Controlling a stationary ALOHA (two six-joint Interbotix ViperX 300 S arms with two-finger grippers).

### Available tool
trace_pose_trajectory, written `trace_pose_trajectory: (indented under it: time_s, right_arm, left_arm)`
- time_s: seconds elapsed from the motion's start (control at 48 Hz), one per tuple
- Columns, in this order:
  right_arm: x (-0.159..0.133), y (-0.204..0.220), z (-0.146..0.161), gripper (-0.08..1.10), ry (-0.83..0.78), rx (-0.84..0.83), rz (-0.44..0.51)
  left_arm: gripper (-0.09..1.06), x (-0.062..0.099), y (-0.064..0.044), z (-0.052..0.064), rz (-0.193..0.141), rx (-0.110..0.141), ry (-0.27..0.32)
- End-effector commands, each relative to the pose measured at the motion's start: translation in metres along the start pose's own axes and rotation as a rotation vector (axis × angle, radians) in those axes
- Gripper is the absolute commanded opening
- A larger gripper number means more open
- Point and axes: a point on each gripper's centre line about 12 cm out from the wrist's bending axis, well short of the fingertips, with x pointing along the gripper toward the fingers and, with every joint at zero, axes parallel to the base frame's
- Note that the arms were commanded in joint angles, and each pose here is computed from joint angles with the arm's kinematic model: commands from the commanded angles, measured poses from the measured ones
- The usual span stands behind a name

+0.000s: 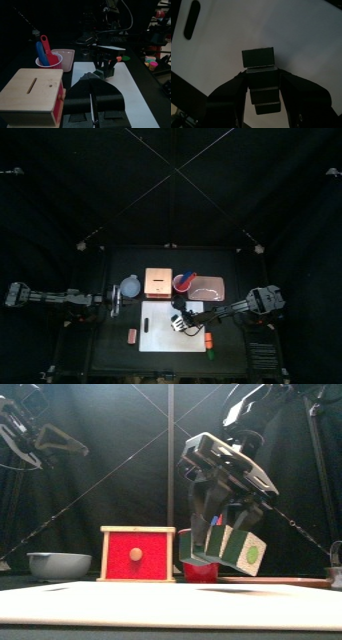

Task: Place sushi on board then cut the sushi with the knife then place the pieces on the plate
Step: Pick knife at handle with right hand

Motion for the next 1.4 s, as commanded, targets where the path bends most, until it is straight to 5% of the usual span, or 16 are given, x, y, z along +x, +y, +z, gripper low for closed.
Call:
trace_pose_trajectory:
  time_s: [0.021,0.688,0.979,1.396]
  right_arm:
    - [-0.01,0.011,0.009,0.65,-0.023,0.042,0.019]
    - [0.01,0.031,0.014,0.8,0.021,0.126,-0.019]
    - [0.009,0.03,0.014,0.95,0.018,0.12,-0.024]
    - [-0.026,0.044,0.036,0.97,-0.11,-0.059,0.04]
  left_arm:
    - [-0.03,0.002,0.0,0.004,0.002,-0.002,-0.009]
    - [-0.03,0.0,0.0,-0.001,0.002,0.001,0.006]
    - [-0.03,0.0,0.0,-0.002,0.0,0.002,0.008]
    - [-0.03,0.0,0.0,-0.002,0.002,-0.002,0.014]
